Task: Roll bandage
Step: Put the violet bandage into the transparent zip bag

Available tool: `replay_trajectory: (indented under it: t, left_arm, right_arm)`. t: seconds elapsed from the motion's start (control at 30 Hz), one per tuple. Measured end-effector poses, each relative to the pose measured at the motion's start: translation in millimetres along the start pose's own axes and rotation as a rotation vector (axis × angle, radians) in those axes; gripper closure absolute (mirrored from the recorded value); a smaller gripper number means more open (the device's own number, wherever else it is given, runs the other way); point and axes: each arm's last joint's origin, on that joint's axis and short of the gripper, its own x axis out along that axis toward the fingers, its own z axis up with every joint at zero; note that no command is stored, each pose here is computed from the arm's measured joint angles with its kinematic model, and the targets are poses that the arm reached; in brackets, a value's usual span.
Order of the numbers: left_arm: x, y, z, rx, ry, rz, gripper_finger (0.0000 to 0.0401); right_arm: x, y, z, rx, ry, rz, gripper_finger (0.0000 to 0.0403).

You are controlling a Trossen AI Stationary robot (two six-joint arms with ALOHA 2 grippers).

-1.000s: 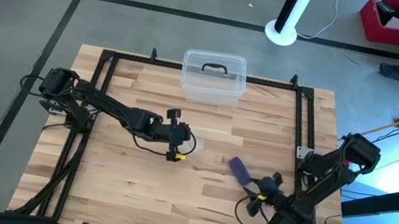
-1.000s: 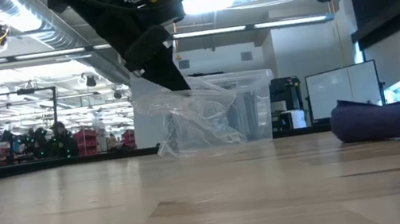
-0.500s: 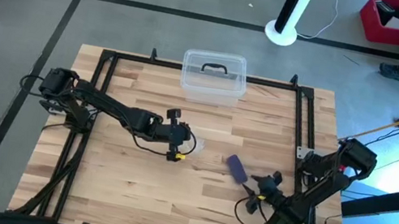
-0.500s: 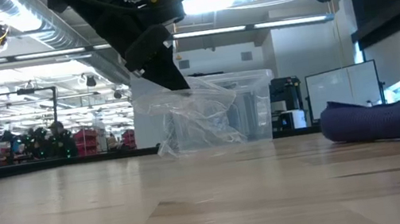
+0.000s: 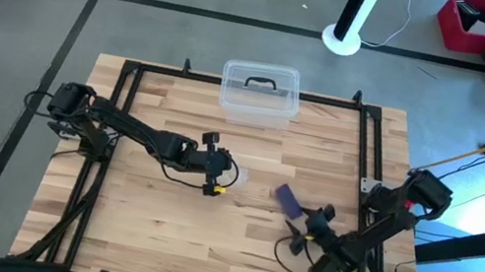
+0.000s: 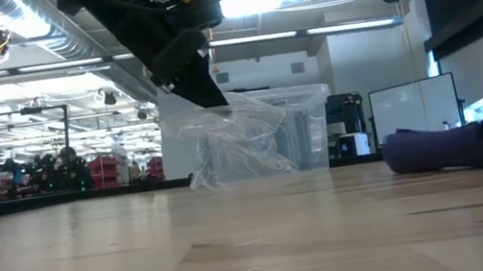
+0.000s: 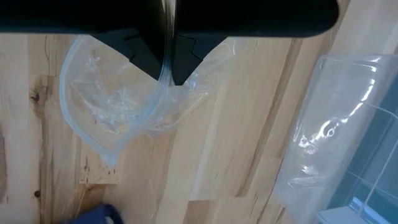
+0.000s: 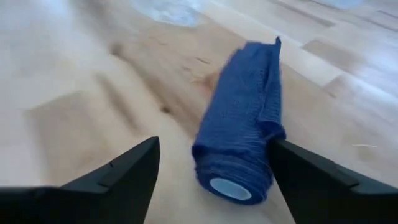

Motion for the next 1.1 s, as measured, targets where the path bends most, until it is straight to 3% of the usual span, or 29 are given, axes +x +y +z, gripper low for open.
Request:
replay_trajectory:
  t: [0.23,0.5,0.63,0.77,0.97,1.1]
  left_arm:
    - [-1,-2,0,0.009,-0.001,-0.005,0.0397]
    - [-1,-3,0,0.008,-0.002,-0.006,0.0397]
    - [-1,-3,0,0.006,-0.002,-0.006,0.0397]
    - [-1,-3,0,0.005,-0.002,-0.006,0.0397]
    - [-2,-4,0,-0.001,0.000,-0.031,0.0397]
    - [-2,-4,0,0.008,0.000,-0.032,0.0397]
  right_arm:
    - [17,0,-7,-0.003,0.042,-0.058,0.0124]
    - [17,1,-6,0.004,-0.005,-0.053,0.0211]
    - [17,1,-5,-0.013,-0.016,-0.050,0.0227]
    - [17,-1,-6,-0.033,0.002,-0.060,0.0199]
    - [11,-5,-1,-0.053,0.155,-0.074,0.0120]
    - [2,-4,11,-0.140,0.208,-0.075,0.0080]
